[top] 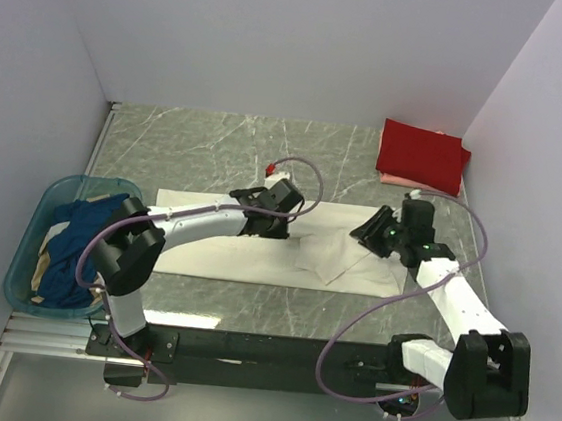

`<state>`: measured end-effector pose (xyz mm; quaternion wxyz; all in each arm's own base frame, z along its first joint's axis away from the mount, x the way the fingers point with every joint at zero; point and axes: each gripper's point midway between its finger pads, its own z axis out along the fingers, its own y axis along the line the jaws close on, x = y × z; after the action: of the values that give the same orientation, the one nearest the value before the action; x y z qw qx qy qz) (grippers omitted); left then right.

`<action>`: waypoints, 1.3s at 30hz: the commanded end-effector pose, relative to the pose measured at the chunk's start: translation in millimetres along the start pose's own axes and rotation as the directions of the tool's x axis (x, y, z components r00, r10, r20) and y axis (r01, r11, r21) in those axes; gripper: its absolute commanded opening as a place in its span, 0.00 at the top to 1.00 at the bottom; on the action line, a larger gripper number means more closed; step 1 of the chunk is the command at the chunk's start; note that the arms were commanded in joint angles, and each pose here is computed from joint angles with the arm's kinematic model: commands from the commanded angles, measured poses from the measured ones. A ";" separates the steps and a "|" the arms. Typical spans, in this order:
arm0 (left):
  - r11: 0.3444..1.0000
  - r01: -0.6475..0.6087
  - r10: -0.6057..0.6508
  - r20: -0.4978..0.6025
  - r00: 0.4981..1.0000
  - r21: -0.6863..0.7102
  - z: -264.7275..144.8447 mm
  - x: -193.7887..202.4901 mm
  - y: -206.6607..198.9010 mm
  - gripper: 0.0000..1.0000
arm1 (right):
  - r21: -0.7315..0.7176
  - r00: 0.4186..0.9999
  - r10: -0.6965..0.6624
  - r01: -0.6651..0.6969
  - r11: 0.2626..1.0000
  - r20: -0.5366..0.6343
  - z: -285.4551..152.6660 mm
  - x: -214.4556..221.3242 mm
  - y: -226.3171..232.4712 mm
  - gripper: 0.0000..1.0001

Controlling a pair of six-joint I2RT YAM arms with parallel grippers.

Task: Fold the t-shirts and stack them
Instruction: Fold the tshirt

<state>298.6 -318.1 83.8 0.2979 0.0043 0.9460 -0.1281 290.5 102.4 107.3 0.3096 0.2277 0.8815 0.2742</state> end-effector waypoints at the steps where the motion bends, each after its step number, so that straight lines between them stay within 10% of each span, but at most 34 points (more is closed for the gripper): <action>1: 0.997 -0.018 0.016 -0.029 0.999 -0.080 -17.0 16.8 24.6 0.71 | 0.015 1.000 -0.025 0.024 1.000 0.019 17.9 3.8 9.2 0.56; 19: 0.940 -0.045 -0.009 -0.156 0.988 -0.339 -3.8 93.8 111.9 0.74 | 0.278 0.968 -0.164 0.214 0.936 -0.192 80.8 14.3 -29.9 0.57; 39: 0.987 0.112 -0.134 -0.222 0.966 -0.112 -28.6 142.6 23.9 0.74 | 0.231 0.855 -0.340 0.449 0.863 -0.392 150.8 16.1 21.1 0.59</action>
<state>187.7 -267.0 19.2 0.2184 -0.0375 0.9742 -0.0427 383.8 163.1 20.4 0.1807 0.0673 0.9768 0.0933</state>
